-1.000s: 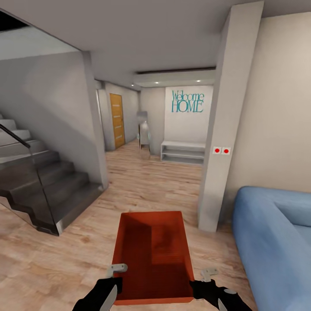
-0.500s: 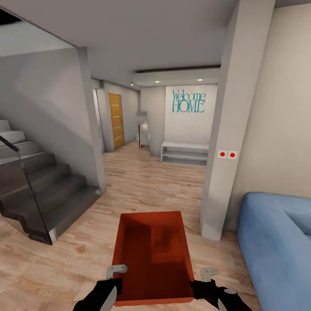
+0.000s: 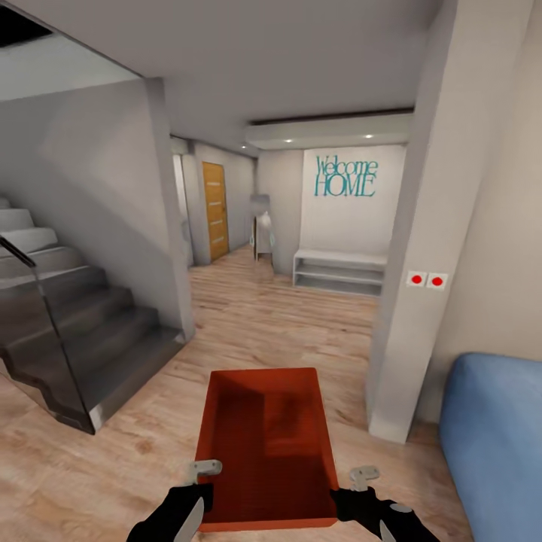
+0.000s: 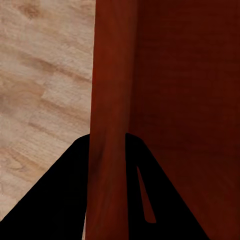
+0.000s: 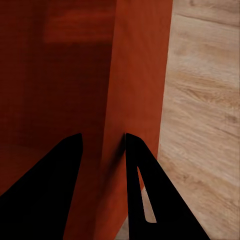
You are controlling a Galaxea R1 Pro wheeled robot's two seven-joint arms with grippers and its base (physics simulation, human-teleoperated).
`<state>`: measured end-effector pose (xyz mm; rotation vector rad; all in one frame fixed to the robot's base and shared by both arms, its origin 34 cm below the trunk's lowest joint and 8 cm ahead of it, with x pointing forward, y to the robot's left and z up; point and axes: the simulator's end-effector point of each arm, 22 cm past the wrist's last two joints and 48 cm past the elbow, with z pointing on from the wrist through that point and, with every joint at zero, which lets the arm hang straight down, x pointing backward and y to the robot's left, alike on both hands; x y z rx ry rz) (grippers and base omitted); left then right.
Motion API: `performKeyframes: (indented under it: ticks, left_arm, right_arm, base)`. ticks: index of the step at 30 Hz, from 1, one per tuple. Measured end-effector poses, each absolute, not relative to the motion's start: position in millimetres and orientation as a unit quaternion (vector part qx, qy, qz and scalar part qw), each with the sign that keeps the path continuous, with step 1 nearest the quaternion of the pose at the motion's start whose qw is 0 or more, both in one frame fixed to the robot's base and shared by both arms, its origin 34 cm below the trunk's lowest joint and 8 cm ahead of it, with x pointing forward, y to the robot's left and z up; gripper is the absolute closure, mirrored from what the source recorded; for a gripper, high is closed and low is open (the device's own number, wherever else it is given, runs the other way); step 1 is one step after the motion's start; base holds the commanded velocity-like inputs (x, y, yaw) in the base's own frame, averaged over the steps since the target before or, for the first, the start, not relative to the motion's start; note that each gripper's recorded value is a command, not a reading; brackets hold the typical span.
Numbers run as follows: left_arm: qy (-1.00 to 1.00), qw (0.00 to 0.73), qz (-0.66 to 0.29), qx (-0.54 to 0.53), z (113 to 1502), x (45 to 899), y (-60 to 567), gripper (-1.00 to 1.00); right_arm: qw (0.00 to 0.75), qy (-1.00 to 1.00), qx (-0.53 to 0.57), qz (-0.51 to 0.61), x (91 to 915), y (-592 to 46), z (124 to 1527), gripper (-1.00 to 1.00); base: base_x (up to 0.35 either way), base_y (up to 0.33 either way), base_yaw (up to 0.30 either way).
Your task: Move the two storage containers from the living room to the garage. In the garage, place one container on the floor and stack the other container on top of it (either order is fine).
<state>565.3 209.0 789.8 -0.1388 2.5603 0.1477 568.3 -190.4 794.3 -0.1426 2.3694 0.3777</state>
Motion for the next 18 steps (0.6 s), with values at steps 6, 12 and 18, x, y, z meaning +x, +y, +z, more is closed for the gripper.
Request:
performKeyframes:
  ticks: [6, 12, 18]
  left_arm:
    - [0.956, 0.283, 0.055, -0.051, 790.4, 565.8, 208.9, 1.0]
    - [0.956, 0.283, 0.056, -0.05, 791.3, 566.6, 209.1, 1.0]
    - [0.956, 0.283, 0.056, -0.05, 791.3, 566.5, 208.8, 1.0]
  right_arm:
    - [0.361, 0.92, -0.054, 0.146, 568.4, -190.4, 794.4, 1.0]
    - [0.361, 0.919, -0.053, 0.147, 568.6, -190.2, 794.5, 1.0]
    - [0.361, 0.919, -0.053, 0.147, 568.5, -190.6, 794.5, 1.0]
  base:
    - [0.332, 0.0, 0.248]
    - [0.332, 0.0, 0.029]
    - [0.332, 0.0, 0.045]
